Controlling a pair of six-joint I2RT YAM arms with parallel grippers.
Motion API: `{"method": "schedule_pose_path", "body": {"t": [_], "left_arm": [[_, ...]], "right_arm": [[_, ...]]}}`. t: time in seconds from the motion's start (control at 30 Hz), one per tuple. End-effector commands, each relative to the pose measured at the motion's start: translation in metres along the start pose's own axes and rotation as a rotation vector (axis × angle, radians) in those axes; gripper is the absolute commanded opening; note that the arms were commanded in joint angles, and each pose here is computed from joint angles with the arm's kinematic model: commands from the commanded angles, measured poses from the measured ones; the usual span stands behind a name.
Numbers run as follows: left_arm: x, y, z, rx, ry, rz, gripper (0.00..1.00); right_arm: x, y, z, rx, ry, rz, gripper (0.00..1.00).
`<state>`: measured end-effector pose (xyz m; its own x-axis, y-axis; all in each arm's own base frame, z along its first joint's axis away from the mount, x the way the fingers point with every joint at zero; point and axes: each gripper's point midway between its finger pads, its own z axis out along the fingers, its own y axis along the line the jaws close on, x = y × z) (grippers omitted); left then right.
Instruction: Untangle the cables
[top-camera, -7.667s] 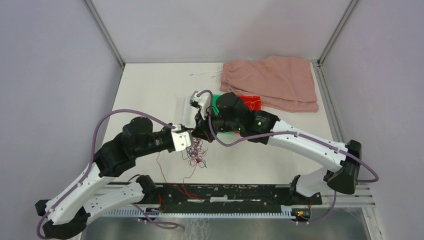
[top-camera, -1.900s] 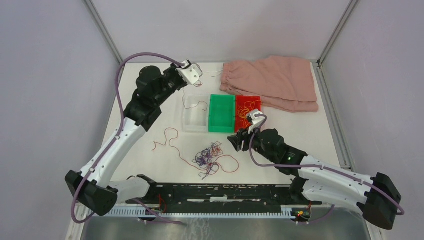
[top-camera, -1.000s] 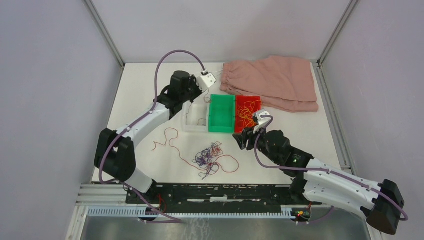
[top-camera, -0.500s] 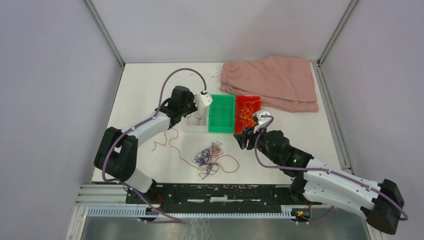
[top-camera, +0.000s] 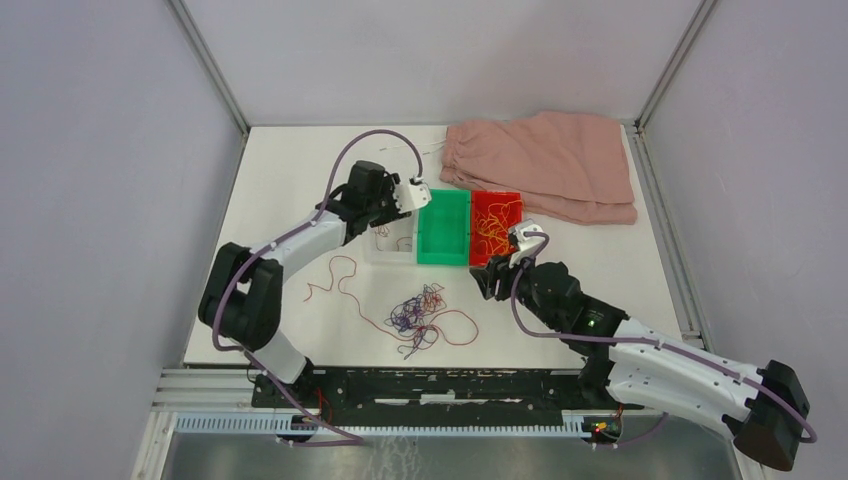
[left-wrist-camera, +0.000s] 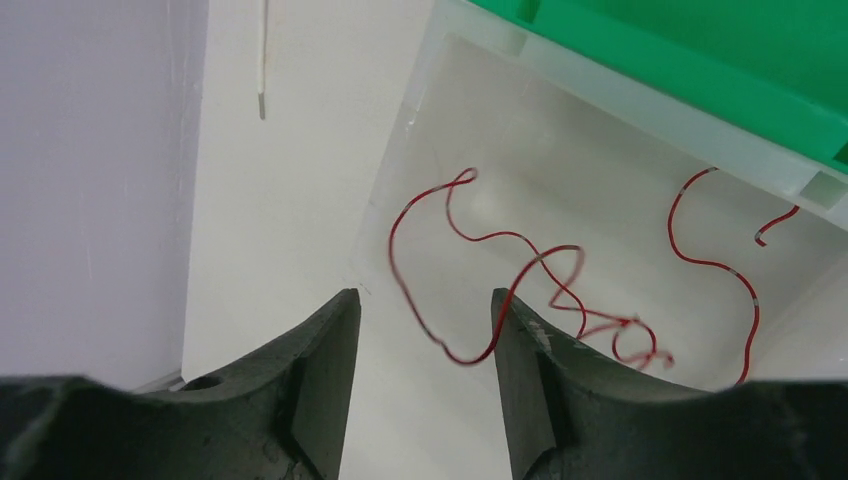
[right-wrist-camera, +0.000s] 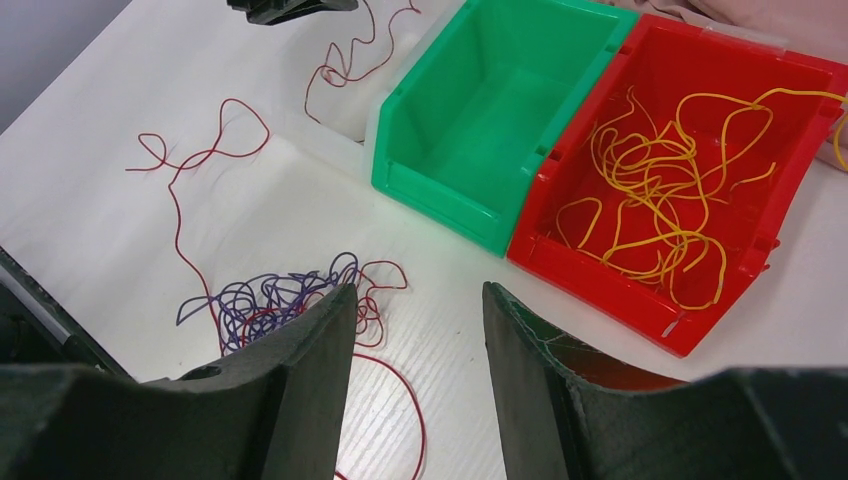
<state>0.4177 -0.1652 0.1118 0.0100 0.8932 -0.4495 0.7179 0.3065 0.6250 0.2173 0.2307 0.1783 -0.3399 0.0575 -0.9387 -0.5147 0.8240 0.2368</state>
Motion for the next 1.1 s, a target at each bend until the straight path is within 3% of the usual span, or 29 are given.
{"method": "schedule_pose_path", "body": {"t": [0.0,0.1,0.17,0.43,0.57,0.7,0.87,1.07], "left_arm": [[-0.029,0.021,-0.024,0.024,-0.084,0.065,0.63],[-0.040,0.016,-0.043,0.115,-0.112,0.071,0.76],[-0.050,0.017,-0.057,0.165,-0.146,0.061,0.79],[-0.075,0.020,-0.098,0.272,-0.249,0.017,0.81],[-0.086,-0.015,-0.137,0.423,-0.332,-0.017,0.80],[-0.076,-0.061,-0.168,0.558,-0.330,-0.084,0.80],[-0.060,-0.088,-0.192,0.606,-0.308,-0.116,0.80],[-0.054,-0.090,-0.197,0.570,-0.292,-0.138,0.79]], "right_arm": [[-0.013,-0.002,-0.003,0.012,-0.044,0.013,0.56],[-0.014,-0.002,-0.004,0.010,-0.046,0.012,0.56],[-0.015,-0.002,-0.004,0.008,-0.047,0.013,0.56],[-0.013,0.001,-0.005,-0.007,-0.035,0.015,0.57],[0.000,0.010,0.001,-0.047,0.019,0.012,0.59],[0.035,0.031,0.014,-0.146,0.164,0.010,0.61],[0.103,0.043,0.025,-0.208,0.390,-0.013,0.63],[0.105,0.055,0.041,-0.212,0.376,0.018,0.63]]}}
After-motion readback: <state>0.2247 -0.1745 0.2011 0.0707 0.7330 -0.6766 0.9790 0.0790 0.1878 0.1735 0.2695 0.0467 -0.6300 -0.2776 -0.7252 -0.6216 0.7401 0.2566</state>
